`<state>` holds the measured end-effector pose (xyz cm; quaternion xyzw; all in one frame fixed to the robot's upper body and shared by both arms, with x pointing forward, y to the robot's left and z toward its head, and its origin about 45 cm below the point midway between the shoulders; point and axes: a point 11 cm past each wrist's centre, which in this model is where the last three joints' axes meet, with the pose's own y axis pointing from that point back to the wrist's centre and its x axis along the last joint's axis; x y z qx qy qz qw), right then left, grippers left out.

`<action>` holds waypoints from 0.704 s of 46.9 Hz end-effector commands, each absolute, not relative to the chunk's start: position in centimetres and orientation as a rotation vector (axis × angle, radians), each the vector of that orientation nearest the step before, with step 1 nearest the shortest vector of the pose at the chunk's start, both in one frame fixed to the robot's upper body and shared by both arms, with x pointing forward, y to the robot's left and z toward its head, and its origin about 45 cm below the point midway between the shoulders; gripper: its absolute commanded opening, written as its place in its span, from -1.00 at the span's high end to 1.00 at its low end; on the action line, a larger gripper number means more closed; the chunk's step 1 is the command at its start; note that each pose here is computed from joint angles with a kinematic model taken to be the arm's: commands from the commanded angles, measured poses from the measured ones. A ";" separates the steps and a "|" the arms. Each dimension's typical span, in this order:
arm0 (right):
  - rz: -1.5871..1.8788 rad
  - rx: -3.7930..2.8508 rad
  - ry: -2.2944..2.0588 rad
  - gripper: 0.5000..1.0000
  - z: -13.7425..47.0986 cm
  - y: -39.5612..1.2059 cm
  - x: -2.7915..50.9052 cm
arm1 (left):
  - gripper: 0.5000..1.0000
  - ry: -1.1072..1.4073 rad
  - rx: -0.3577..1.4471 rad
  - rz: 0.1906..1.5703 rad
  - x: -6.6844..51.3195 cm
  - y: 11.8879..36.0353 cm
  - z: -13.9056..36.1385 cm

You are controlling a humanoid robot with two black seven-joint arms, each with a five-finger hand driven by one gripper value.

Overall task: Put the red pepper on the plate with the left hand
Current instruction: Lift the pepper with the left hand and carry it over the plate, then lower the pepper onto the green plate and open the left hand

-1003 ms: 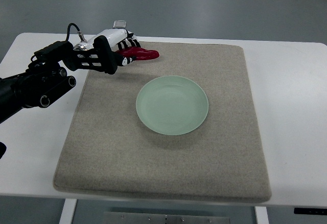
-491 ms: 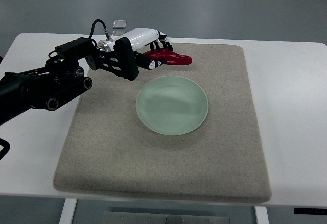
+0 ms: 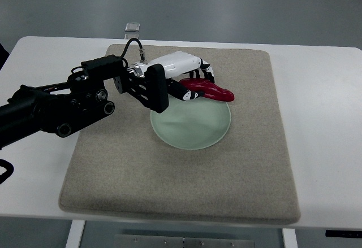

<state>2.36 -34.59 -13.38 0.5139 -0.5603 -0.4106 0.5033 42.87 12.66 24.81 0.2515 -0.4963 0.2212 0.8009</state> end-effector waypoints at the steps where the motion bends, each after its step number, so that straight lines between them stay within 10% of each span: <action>1: -0.992 1.239 -1.352 -0.73 -13.4 -34.6 2.3 | 1.00 -1.062 0.551 0.464 42.7 12.7 24.3; 33: -0.991 1.241 -1.353 -0.73 -13.4 -34.6 2.4 | 1.00 -1.077 0.584 0.418 42.0 13.0 22.5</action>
